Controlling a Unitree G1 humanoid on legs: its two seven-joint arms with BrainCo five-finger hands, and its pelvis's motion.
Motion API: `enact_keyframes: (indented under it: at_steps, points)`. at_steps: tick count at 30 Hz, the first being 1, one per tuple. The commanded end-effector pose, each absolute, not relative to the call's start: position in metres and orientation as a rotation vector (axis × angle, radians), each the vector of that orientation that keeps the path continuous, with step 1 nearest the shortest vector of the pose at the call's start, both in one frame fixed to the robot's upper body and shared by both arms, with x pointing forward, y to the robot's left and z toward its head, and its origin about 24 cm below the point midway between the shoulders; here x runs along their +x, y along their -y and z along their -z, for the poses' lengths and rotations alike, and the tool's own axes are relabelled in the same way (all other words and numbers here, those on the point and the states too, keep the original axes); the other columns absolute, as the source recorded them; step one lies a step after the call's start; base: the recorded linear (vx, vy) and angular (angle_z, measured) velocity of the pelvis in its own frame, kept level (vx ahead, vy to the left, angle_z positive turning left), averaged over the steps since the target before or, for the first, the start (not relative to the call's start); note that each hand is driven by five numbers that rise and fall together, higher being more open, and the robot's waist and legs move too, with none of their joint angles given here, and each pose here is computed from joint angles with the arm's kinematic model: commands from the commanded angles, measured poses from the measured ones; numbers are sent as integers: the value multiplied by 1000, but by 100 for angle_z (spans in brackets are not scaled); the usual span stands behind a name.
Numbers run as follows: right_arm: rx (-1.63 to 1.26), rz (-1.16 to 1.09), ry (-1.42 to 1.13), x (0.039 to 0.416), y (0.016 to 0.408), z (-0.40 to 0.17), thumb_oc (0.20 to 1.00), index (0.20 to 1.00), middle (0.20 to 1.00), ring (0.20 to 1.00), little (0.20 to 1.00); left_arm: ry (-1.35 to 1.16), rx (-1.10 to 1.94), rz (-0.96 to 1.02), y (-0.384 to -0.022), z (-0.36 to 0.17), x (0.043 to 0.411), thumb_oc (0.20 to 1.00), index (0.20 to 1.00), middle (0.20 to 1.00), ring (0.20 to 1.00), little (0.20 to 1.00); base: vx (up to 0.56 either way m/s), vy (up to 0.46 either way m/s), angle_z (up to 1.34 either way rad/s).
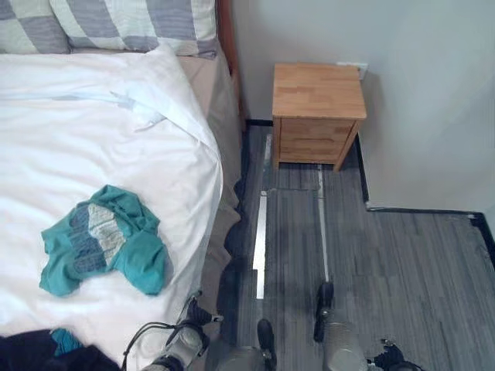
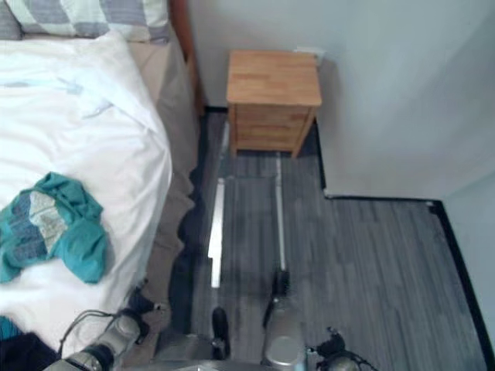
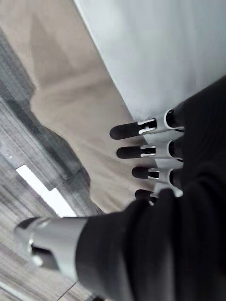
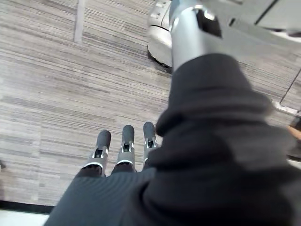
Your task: Tidy up the quilt and then pick up the clothes from the bed and put them into the laundry hamper.
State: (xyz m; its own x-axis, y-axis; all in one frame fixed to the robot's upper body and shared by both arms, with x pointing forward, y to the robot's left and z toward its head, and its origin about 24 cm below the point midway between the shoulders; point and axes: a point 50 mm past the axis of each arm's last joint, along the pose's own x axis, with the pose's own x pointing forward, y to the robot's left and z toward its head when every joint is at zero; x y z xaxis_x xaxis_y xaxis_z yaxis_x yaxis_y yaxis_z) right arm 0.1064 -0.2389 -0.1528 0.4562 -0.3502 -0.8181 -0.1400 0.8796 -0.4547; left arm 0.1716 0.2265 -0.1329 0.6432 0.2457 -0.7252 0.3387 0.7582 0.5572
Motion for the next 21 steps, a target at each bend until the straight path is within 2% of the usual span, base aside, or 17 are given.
enact_keyframes:
  at_steps: [1,4,7,13,17,19,20,21]
  points:
    - [-537,157,-1047,123,254,143,1000,1000,1000,1000,1000,-856,740,35,-230,129,176,1000,1000,1000,1000,1000,322,-165,42]
    - [-593,125,-1024,132,258,139,1000,1000,1000,1000,1000,-861,637,-29,-228,130,172,1000,1000,1000,1000,1000,307,-388,38]
    - [-630,112,-984,144,260,134,1000,1000,1000,1000,1000,-778,591,-67,-225,120,188,1000,1000,1000,1000,1000,349,-318,27]
    - [-657,150,-1004,140,270,133,1000,1000,1000,1000,1000,-766,579,-76,-228,118,186,1000,1000,1000,1000,1000,463,-65,40]
    - [-631,174,-1020,138,271,134,1000,1000,1000,1000,1000,-911,579,-111,-245,131,158,1000,1000,1000,1000,1000,375,71,70]
    - [-625,197,-967,151,274,127,1000,1000,1000,1000,1000,-954,607,-125,-256,133,150,1000,1000,1000,1000,1000,297,156,19]
    - [-632,215,-874,171,277,114,1000,1000,1000,1000,1000,-970,617,-156,-266,132,145,1000,1000,1000,1000,1000,240,-5,94]
    - [-675,237,-653,209,287,77,1000,1000,1000,1000,1000,-962,605,-222,-282,126,142,1000,1000,1000,1000,1000,243,-14,110]
